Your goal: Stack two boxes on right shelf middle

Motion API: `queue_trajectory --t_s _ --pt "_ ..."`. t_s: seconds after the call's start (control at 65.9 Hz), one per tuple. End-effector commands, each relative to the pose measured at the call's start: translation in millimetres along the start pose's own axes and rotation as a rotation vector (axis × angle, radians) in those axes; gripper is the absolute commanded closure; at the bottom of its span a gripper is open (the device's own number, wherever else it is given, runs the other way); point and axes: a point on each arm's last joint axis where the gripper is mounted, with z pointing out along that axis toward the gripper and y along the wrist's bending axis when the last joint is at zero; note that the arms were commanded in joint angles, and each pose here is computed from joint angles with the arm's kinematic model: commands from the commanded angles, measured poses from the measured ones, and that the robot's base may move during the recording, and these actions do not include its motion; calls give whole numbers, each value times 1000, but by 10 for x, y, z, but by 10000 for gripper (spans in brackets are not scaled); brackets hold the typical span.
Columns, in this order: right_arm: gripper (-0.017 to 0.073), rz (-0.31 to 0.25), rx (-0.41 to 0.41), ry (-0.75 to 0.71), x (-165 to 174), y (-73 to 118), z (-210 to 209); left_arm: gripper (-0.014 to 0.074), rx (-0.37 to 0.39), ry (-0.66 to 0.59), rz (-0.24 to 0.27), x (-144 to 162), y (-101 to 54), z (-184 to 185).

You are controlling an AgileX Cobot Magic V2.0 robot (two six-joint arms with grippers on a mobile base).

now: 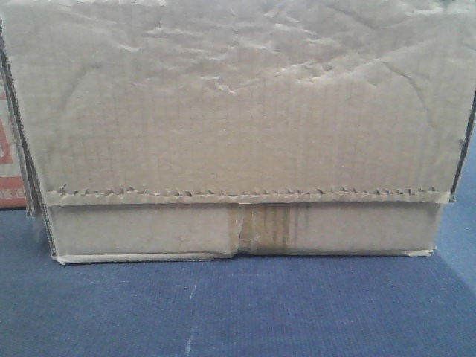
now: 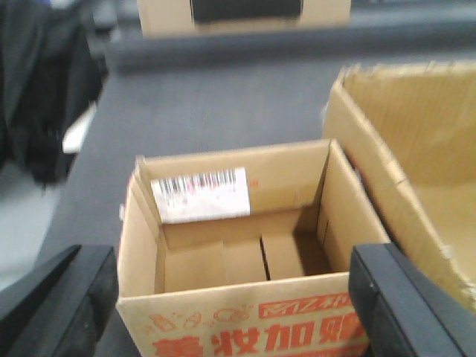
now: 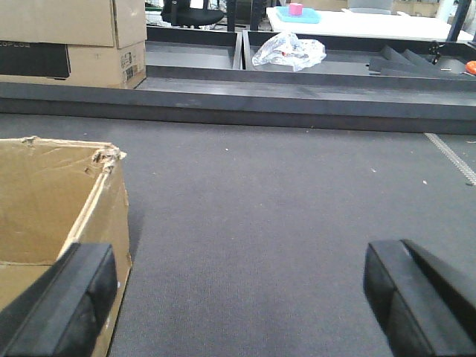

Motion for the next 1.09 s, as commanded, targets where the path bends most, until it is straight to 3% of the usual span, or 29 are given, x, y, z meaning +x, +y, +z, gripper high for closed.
queue_trajectory --t_s 0.0,0.167,0.349,0.41,0.516,0.607,0.865,1.078 --pt "-9 -12 1 -28 -44 1 -6 57 4 74 2 -153 -7 160" --pt "-9 -12 1 -28 -44 1 -6 66 -26 240 -61 -479 119 584" --pt "-9 -12 1 -28 -44 1 -6 66 -44 366 -79 -697 463 1030" --pt "-9 -12 1 -28 -44 1 -6 66 -35 409 -64 -731 582 1139" --pt "-9 -12 1 -28 -44 1 -6 66 -40 520 -50 -642 789 1410" --pt "-9 -12 1 -28 -44 1 -6 66 -26 595 -33 -500 859 1631" --pt "-9 -12 1 -28 -44 1 -6 66 5 752 -44 -88 931 2196" --pt "-9 -12 1 -28 -44 1 -6 66 22 806 -60 114 948 2438"
